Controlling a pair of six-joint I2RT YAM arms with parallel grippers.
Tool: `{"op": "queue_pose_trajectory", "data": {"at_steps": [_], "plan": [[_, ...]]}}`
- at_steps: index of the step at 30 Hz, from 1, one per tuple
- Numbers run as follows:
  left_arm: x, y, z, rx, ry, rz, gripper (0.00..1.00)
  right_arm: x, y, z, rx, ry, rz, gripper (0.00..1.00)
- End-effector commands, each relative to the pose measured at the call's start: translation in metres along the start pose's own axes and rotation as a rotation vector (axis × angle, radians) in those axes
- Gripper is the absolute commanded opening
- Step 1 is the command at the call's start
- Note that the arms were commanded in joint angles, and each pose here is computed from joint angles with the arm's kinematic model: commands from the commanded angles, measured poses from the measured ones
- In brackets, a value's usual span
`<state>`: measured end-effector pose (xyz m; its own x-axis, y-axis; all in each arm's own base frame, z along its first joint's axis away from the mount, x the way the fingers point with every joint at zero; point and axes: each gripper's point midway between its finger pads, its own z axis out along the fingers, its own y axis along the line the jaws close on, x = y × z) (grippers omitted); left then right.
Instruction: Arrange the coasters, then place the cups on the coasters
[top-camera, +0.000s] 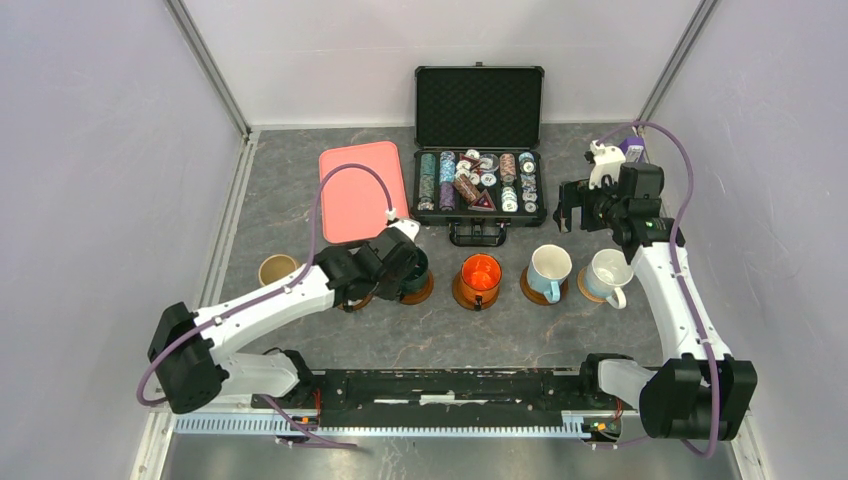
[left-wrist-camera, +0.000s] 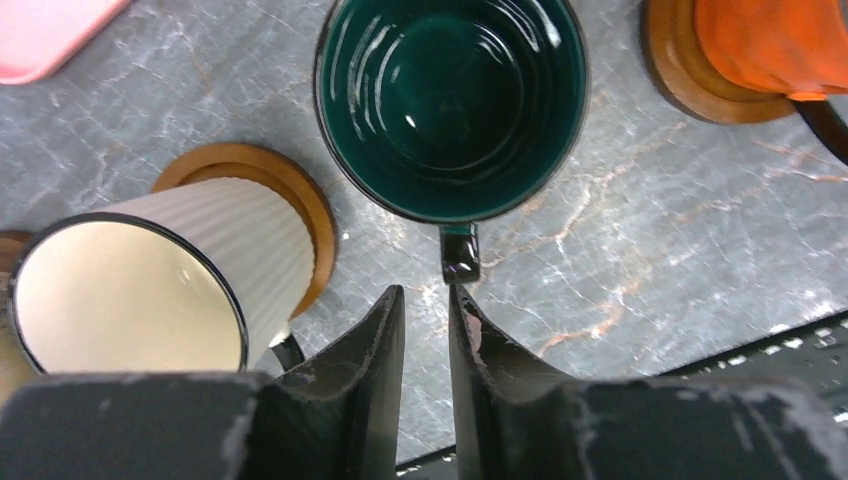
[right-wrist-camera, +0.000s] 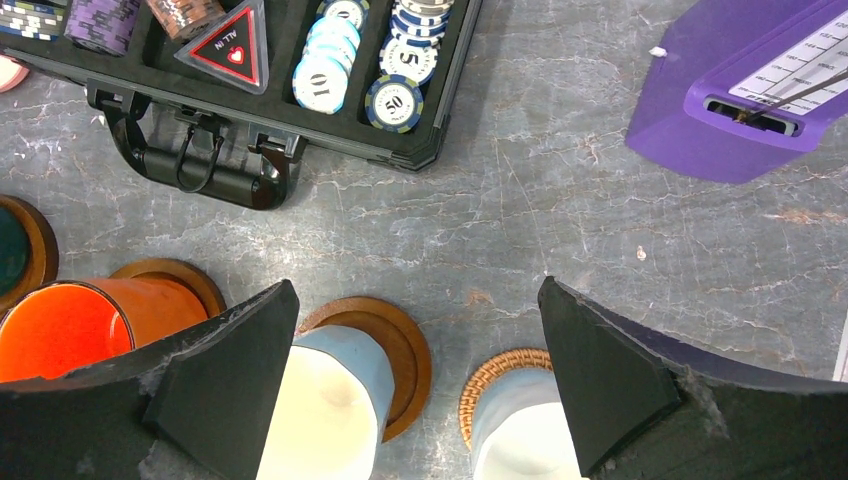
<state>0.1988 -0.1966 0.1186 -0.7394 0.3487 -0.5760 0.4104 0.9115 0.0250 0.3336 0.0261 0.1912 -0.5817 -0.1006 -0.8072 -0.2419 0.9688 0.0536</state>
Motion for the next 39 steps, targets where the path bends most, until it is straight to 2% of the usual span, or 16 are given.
{"op": "queue_pose_trajectory", "data": {"at_steps": [1,4,7,9,12,13,19,27,31,32,35,36,39], "plan": [[-0.013,0.016,0.003,-0.107,-0.015,0.055,0.25,0.000,0.001,0.002,-0.011,-0.012,0.005,0.98],[-0.011,0.020,0.008,-0.137,-0.002,0.072,0.19,-0.001,0.000,0.002,-0.011,-0.013,0.003,0.98],[-0.006,0.018,0.015,-0.136,0.019,0.080,0.19,-0.001,0.000,0.002,-0.009,-0.014,0.004,0.98],[-0.007,0.016,0.019,-0.134,0.025,0.082,0.24,-0.001,0.000,0.002,-0.010,-0.013,0.004,0.98],[-0.005,0.013,0.027,-0.133,0.043,0.083,0.41,0.000,-0.001,0.002,-0.007,-0.011,0.006,0.98],[-0.003,0.013,0.029,-0.135,0.052,0.080,0.43,0.000,-0.001,0.001,-0.007,-0.011,0.006,0.98],[-0.004,-0.002,0.032,-0.071,0.061,0.050,0.47,0.000,-0.003,0.000,0.002,-0.011,0.006,0.98],[0.000,0.002,0.026,-0.075,0.072,0.064,0.50,0.000,-0.003,0.002,-0.006,-0.012,0.005,0.98],[-0.006,0.003,0.000,-0.022,0.034,0.092,0.64,-0.006,-0.001,0.001,-0.020,-0.036,-0.018,0.98],[-0.008,0.002,-0.007,0.000,0.016,0.105,0.70,-0.009,0.000,0.001,-0.028,-0.046,-0.022,0.98],[-0.025,-0.003,-0.035,0.093,-0.066,0.129,0.95,-0.016,0.003,0.002,-0.054,-0.065,-0.037,0.98],[-0.033,-0.005,-0.045,0.124,-0.100,0.128,1.00,-0.019,0.004,0.003,-0.065,-0.071,-0.043,0.98],[-0.058,-0.007,-0.064,0.168,-0.169,0.107,1.00,-0.028,0.004,0.005,-0.077,-0.087,-0.065,0.98]]}}
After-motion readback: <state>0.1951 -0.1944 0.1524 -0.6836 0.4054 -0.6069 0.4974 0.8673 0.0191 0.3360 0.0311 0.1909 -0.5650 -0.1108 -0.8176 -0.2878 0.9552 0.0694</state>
